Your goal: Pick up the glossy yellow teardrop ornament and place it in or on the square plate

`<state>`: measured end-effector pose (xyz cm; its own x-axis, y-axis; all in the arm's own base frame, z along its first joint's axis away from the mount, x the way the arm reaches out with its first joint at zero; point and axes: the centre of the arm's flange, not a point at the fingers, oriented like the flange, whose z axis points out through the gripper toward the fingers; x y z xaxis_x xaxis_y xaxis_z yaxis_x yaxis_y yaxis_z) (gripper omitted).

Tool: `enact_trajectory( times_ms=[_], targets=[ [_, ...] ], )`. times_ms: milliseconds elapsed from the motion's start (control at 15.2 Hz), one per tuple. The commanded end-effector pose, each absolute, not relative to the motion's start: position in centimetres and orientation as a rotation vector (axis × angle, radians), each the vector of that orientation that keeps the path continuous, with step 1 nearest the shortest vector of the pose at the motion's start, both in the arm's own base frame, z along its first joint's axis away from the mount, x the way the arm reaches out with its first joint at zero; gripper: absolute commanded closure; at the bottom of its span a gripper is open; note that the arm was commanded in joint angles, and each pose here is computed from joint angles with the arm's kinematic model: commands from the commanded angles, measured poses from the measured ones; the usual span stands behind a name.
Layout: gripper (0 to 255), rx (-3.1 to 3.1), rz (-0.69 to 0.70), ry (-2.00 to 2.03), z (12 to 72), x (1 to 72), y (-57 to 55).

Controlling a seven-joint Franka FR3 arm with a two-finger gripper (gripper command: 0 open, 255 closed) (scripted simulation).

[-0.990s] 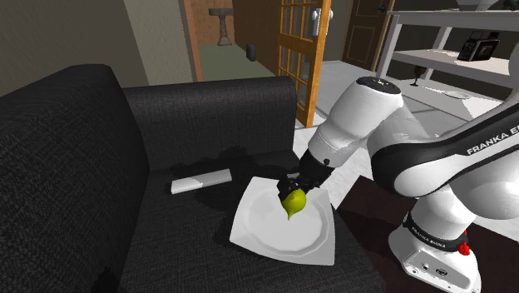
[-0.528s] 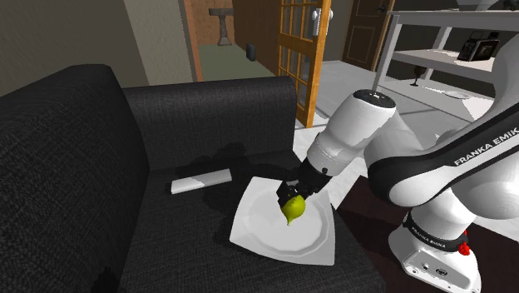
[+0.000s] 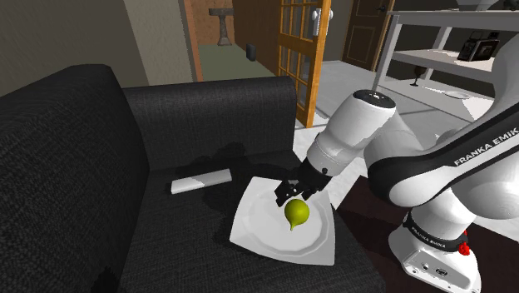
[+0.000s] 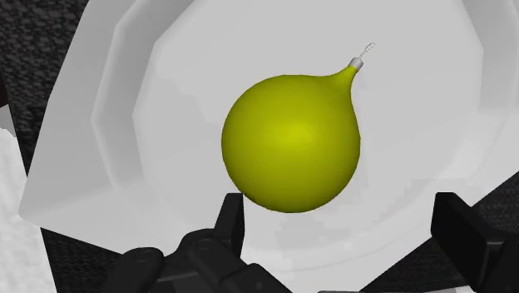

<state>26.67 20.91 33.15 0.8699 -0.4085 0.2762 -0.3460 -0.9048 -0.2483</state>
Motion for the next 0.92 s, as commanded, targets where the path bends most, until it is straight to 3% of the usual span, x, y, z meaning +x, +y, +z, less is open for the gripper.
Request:
enact_trajectory(
  times_ms=[0,330,858],
  targets=[
    [0,-2.851,-0.483,0.581,33.2,26.7,20.9],
    [0,-2.851,-0.483,0.581,37.8,24.9,20.3],
    [0,-2.851,-0.483,0.581,37.8,24.9,20.3]
  ],
)
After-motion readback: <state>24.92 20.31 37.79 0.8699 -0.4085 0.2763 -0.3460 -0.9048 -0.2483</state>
